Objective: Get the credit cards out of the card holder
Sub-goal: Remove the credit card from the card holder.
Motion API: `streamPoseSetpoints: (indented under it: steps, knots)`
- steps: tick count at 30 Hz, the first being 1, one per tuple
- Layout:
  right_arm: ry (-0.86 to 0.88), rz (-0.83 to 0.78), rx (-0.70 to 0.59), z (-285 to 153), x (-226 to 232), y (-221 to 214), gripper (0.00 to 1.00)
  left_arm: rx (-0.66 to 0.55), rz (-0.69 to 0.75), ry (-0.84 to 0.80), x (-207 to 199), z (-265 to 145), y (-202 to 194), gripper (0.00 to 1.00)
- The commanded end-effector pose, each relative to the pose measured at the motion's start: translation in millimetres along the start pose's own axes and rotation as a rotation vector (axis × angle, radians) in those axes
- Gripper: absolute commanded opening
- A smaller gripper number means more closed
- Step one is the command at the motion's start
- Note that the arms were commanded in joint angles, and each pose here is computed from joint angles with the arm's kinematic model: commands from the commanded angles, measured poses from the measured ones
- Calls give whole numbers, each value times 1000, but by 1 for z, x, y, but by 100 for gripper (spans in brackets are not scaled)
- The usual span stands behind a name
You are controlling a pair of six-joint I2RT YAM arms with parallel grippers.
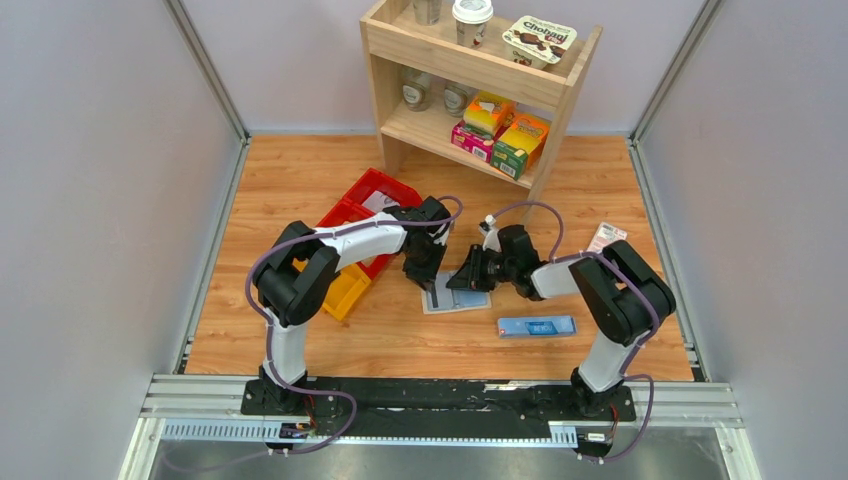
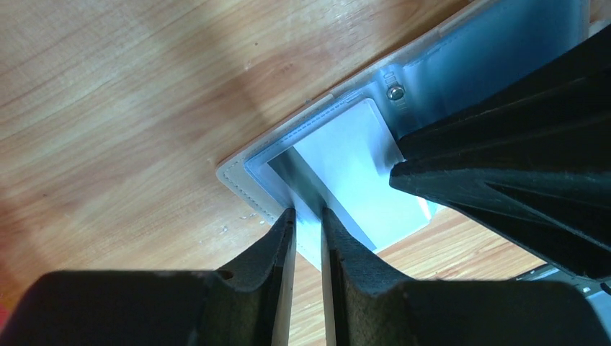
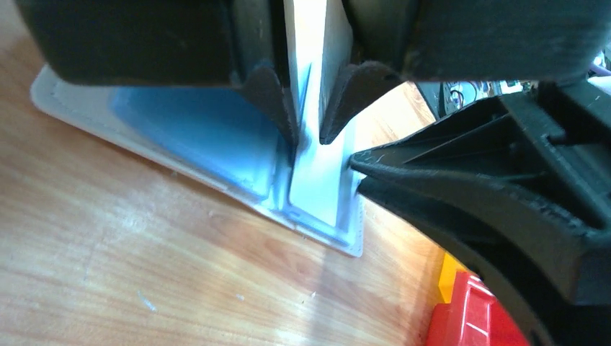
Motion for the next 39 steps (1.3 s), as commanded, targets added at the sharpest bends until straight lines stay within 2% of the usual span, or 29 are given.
streamPoseSetpoints:
  steps: [1, 3, 7, 15, 25, 30, 34, 39]
  knots:
    - [109, -9, 88, 13, 21, -5, 22, -12, 38, 15, -1, 23, 4, 26]
    - [74, 0, 98, 15, 15, -6, 20, -11, 44, 8, -3, 23, 3, 26]
    - [31, -8, 90, 11, 7, -6, 1, -17, 40, 32, 1, 22, 2, 26]
    - [-4, 31, 35, -7, -10, 0, 0, -33, 19, 108, 15, 22, -1, 25]
    - [-34, 6, 3, -21, -4, 6, 0, -246, -17, 46, 3, -21, 22, 45]
    - [-81, -46, -57, -34, 4, 21, 20, -275, -61, -3, -9, -38, 32, 51]
    - [-162, -93, -82, -41, -3, 26, 25, -276, -136, -33, -13, -40, 35, 57]
    - [-195, -106, -52, -41, -13, 17, 34, -226, -231, -88, -20, -30, 35, 59]
Point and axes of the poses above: each gripper's point midway between its finger pads, its own z axis out along the fingers, its own x axis along the line the jaws close on, y = z × x, the point moved 3 cm from there along -z, back along the fingers, and after that the axes turned 6 degrees about -z, right-handed, at the moved point
